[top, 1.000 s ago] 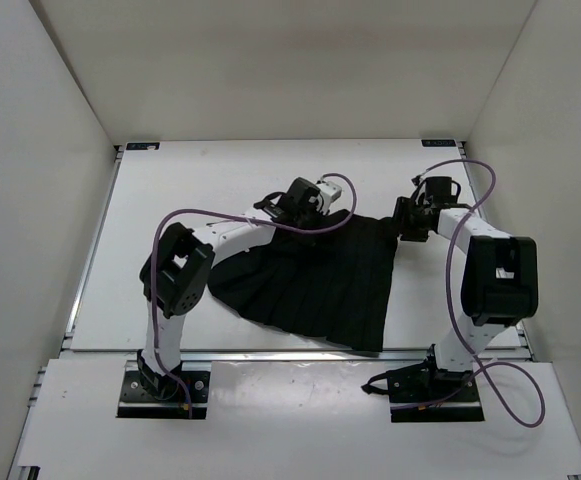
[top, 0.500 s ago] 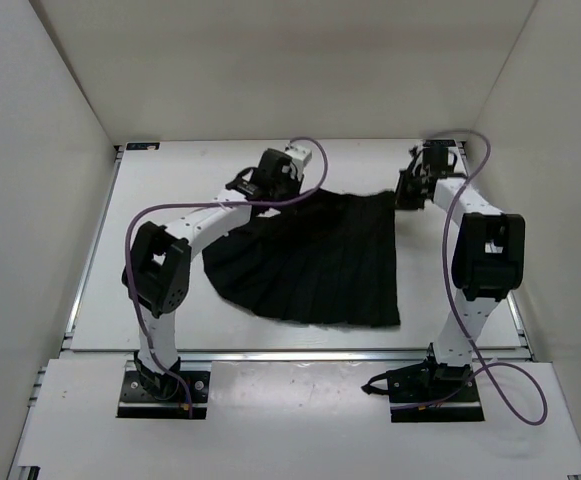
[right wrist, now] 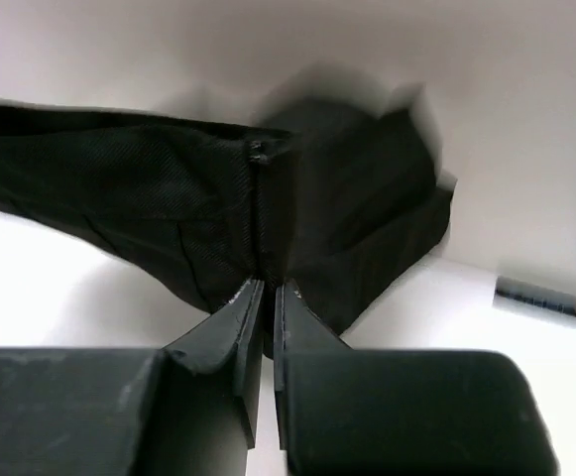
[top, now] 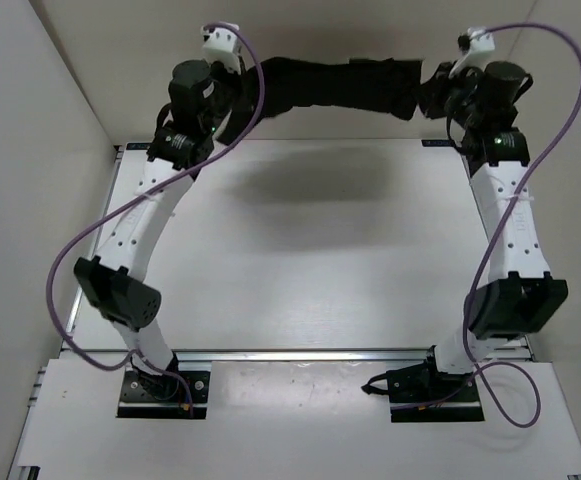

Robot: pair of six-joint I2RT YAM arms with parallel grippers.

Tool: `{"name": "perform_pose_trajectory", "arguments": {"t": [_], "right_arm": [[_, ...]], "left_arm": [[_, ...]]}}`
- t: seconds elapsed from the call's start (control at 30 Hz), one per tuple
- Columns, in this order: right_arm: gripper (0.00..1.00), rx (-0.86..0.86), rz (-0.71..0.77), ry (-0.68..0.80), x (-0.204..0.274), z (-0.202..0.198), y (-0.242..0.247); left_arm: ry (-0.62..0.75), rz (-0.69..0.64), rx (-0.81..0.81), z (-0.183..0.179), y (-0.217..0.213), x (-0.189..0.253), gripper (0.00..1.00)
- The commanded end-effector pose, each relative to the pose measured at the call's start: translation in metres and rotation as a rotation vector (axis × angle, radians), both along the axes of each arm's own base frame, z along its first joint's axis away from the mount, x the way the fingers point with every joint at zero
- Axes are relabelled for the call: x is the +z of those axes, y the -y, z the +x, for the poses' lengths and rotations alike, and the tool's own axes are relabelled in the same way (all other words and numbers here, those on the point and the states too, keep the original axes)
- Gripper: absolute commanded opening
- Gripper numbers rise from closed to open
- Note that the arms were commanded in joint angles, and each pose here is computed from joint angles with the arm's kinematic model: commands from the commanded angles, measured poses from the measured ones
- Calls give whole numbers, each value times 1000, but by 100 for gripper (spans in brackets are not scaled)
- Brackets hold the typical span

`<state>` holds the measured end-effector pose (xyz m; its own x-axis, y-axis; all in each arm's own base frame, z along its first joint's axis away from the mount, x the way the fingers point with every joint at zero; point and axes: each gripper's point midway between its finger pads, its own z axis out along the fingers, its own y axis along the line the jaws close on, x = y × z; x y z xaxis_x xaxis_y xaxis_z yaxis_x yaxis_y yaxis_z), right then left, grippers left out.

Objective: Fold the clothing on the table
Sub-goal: Flatten the skirt out

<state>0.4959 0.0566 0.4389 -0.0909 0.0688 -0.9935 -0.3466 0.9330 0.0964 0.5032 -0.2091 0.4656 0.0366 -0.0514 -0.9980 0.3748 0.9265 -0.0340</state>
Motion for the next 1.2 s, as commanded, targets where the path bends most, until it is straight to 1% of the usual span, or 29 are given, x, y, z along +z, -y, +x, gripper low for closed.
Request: {"name": "perform_pose_trajectory", "arguments": {"t": [0.0, 0.03, 0.07, 0.1, 0.13, 0.17, 0.2, 0.23, 0.27, 0.3, 0.33, 0.37, 0.43, 0.53, 0.57, 0.67, 0.7, 0.73, 0.8, 0.93, 0.97, 1.03, 1.07, 1.1, 1.13, 1.17], "right_arm": [[0, -26, -107, -288, -141, -18, 4], [0, 5, -124, -301, -154, -30, -9], [0, 52, -131, -364, -187, -56, -27], [0, 62, -125, -420, -217, -81, -30], [4, 93, -117, -401, -215, -99, -41], [13, 152, -104, -479, -250, -125, -55], [21, 169, -80, -539, -272, -154, -64], [49, 169, -74, -580, -282, -169, -65], [70, 168, -70, -623, -297, -196, -65], [81, 147, -46, -631, -294, -201, -62], [98, 151, -20, -639, -292, -211, -60], [99, 132, 0, -631, -284, -214, -54], [99, 103, 53, -600, -271, -211, -44], [99, 56, 70, -595, -265, -200, -29], [99, 40, 69, -609, -268, -197, -26], [99, 39, 75, -664, -276, -194, -38], [98, 64, 70, -665, -275, -195, -46], [98, 71, 67, -699, -284, -197, -53], [97, 78, 64, -745, -296, -205, -61], [96, 42, 101, -891, -339, -232, -53], [95, 42, 112, -921, -346, -240, -52], [89, 18, 103, -991, -358, -254, -44], [89, 33, 97, -1010, -360, -258, -46], [87, 37, 81, -1049, -365, -264, -46], [87, 66, 66, -1073, -367, -271, -52], [88, 95, 42, -1096, -372, -278, -59]], "left_arm": [[-171, 169, 35, -24, -5, -94, 0], [-225, 200, 43, -41, -11, -131, 0], [-215, 195, 27, -65, -9, -130, 0], [-262, 204, 18, -91, -13, -165, 0], [-356, 210, -1, -114, -13, -214, 1], [-423, 180, -32, -142, -19, -241, 8], [-427, 141, -41, -158, -27, -240, 14], [-529, 119, -85, -183, -27, -274, 40], [-579, 77, -88, -202, -38, -285, 85], [-578, 43, -92, -214, -41, -280, 99], [-600, 53, -43, -219, -55, -289, 99], [-585, 40, -21, -223, -63, -282, 98], [-556, 22, 21, -217, -78, -273, 98], [-608, 11, 63, -206, -92, -278, 99], [-604, 11, 60, -204, -90, -275, 98], [-633, 53, 33, -202, -73, -283, 99], [-684, 53, 26, -202, -69, -294, 99], [-725, 54, 21, -202, -66, -303, 99], [-808, 15, 9, -209, -58, -317, 96], [-909, -7, 14, -225, -51, -344, 95], [-939, 2, 8, -230, -49, -351, 95], [-1007, 17, 13, -240, -47, -363, 92], [-1048, 33, 7, -245, -45, -372, 91], [-1080, 41, 12, -249, -44, -375, 89], [-1128, 59, 11, -257, -44, -384, 88], [-1149, 72, -1, -261, -43, -388, 87]]}}
